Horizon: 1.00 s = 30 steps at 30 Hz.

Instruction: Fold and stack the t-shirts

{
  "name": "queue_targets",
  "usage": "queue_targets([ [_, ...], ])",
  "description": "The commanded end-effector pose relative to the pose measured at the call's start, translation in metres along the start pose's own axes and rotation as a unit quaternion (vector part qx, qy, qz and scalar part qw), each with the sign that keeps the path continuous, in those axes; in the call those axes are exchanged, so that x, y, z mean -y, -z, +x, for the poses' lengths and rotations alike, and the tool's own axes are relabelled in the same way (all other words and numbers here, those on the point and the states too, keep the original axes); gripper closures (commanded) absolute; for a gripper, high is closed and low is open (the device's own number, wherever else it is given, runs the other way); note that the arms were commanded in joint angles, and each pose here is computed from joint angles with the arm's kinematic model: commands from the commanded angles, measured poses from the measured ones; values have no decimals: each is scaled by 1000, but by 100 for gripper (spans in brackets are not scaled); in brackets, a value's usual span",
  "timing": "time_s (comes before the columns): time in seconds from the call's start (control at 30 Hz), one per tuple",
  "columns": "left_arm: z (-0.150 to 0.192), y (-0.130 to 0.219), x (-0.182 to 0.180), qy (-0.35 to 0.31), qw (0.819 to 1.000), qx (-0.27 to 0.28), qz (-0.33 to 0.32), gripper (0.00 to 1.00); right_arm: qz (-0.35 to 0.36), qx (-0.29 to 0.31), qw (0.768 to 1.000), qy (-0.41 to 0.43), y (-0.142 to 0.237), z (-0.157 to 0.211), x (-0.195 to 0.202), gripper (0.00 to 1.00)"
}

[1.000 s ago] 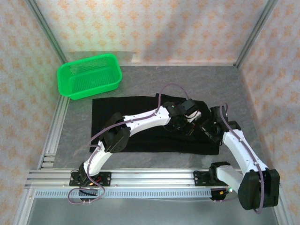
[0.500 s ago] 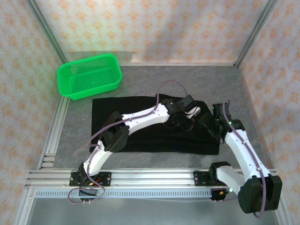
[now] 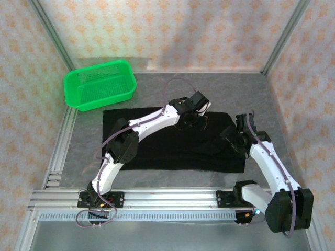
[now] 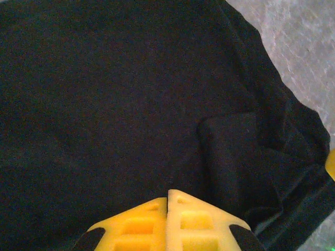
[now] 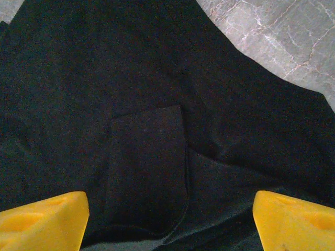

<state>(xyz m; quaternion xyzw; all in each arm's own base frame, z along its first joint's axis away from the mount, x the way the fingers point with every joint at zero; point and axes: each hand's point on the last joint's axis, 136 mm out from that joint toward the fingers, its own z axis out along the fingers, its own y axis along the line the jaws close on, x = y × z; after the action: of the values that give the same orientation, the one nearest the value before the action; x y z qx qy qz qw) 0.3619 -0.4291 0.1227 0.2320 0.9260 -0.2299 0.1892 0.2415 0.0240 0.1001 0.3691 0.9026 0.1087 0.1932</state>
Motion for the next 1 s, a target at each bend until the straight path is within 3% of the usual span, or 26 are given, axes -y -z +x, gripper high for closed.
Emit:
queue_targets([
  [0.0, -19, 18, -9, 12, 999, 39, -15, 100, -1, 3, 1000, 10, -5, -4, -3, 18],
  [0.17, -23, 25, 27, 2, 997, 42, 71, 100, 24, -17, 999, 16, -9, 0, 3, 21],
  [0.2, -20, 27, 37, -7, 995, 35, 92, 95, 34, -13, 999, 16, -9, -1, 7, 21],
  [0.27, -6, 30, 55, -23, 992, 10, 125, 70, 41, -6, 999, 16, -7, -3, 12, 20],
  [0.4, 28, 23, 69, -69, 990, -48, 117, 55, 42, -6, 999, 2, -6, -8, 20, 19],
  [0.77, 54, -5, 65, -94, 992, -80, 19, 51, 36, -9, 999, 0, -3, -9, 23, 15],
  [0.97, 51, -8, 55, -100, 992, -66, -27, 52, 31, -5, 1000, 1, -1, -8, 24, 15],
])
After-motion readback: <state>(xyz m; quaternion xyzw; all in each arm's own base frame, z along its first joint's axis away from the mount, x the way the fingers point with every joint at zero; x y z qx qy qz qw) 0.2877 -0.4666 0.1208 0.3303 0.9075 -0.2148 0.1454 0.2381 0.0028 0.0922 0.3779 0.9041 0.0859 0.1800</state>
